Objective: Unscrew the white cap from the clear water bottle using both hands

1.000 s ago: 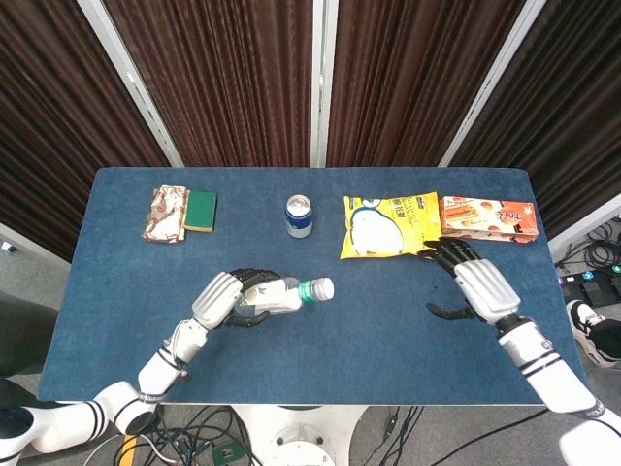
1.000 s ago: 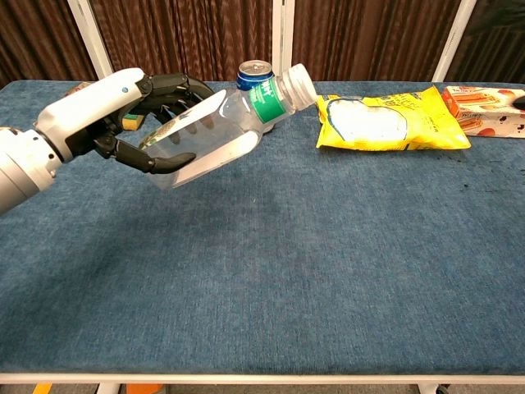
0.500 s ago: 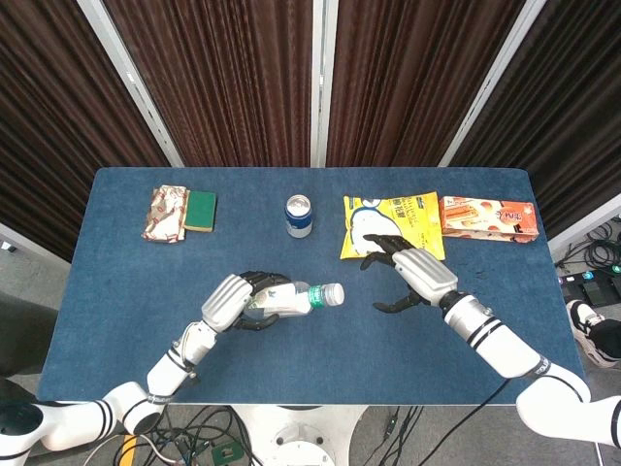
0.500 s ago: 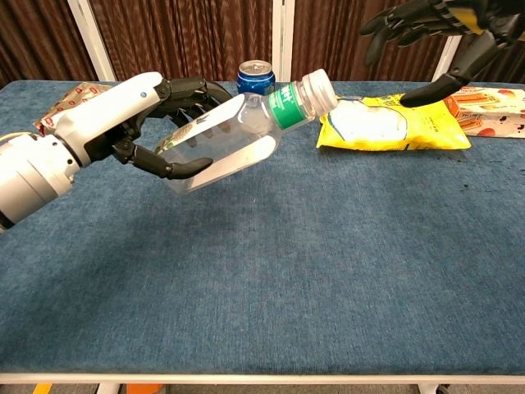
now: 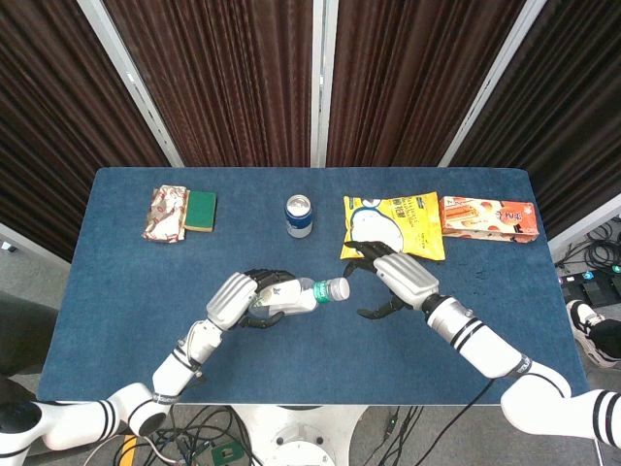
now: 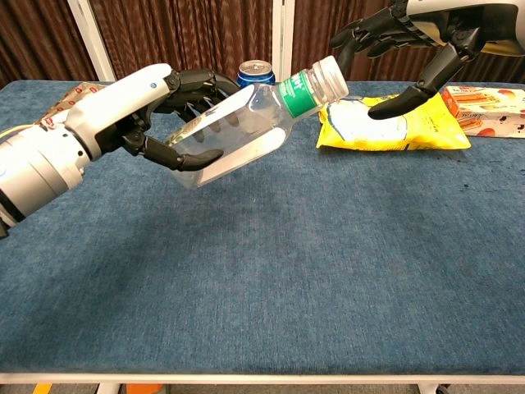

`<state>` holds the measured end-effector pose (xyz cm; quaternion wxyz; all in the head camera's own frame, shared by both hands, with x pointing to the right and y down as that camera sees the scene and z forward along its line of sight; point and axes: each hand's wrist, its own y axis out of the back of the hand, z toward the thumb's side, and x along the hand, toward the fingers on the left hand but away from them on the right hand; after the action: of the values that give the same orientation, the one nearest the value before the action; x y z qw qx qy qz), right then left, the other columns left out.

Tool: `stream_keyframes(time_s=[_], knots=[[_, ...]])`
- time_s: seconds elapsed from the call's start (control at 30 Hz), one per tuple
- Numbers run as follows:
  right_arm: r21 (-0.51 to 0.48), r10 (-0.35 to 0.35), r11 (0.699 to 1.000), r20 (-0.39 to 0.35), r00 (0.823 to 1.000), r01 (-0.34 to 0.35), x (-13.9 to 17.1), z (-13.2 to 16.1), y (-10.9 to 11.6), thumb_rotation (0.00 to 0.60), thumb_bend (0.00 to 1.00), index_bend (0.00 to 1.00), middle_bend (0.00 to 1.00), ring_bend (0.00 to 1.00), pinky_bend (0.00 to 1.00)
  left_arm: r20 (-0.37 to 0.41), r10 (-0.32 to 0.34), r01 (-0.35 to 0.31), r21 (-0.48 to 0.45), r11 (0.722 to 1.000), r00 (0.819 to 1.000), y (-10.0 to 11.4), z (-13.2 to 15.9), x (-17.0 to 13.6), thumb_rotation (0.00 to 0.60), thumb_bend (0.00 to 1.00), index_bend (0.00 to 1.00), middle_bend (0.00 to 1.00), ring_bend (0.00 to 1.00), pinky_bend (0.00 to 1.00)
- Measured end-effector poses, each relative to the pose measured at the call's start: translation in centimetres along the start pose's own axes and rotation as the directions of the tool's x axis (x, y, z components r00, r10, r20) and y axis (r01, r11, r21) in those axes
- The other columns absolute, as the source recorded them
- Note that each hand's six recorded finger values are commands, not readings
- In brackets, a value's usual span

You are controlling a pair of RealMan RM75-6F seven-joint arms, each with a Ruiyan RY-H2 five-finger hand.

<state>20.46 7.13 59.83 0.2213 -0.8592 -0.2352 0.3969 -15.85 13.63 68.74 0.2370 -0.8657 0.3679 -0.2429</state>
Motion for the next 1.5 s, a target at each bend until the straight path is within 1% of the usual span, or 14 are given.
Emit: stream_keyframes(time_s=[0.33,0.67,1.1,1.27,1.5], knots=[[0.004,0.002,1.0,-0.017,1.0,-0.002,-0.7,0.8,-0.2,0.569,0.1,0.33,0.02,0.0,0.0,-0.007,-0.006,0.006,0.0,1.0,1.0,0.0,0.0,0.2,0.6,0.45,0.41,0.44,0.35,0.41],[0.009,0.001,1.0,-0.024,1.0,-0.001,-0.6,1.0,-0.2,0.566,0.1,0.33,0.02,0.0,0.0,-0.015,-0.016,0.016,-0.001,1.0,1.0,-0.2,-0.3,0.1,0.6,0.45,0.41,0.44,0.35,0.41],[0.023,-0.009,1.0,-0.055,0.998,0.01,-0.1,2.0,0.0,0.567,0.1,0.33,0.03,0.0,0.0,-0.015,-0.023,0.023,0.001,1.0,1.0,-0.5,-0.3,0.1,0.6,0.45,0.41,0.44,0.35,0.41],[0.026,-0.027,0.999,-0.041,0.999,0.028,-0.3,1.4,0.2,0.567,0.11,0.32,0.03,0.0,0.0,-0.002,-0.018,0.018,-0.001,1.0,1.0,-0.3,0.0,0.0,0.6,0.45,0.41,0.44,0.35,0.41],[0.028,0.0,1.0,-0.019,1.0,0.0,-0.1,0.8,-0.5,0.566,0.11,0.32,0.03,0.0,0.0,-0.002,-0.016,0.016,0.004,1.0,1.0,-0.1,0.1,0.1,0.6,0.45,0.41,0.44,0.35,0.41]])
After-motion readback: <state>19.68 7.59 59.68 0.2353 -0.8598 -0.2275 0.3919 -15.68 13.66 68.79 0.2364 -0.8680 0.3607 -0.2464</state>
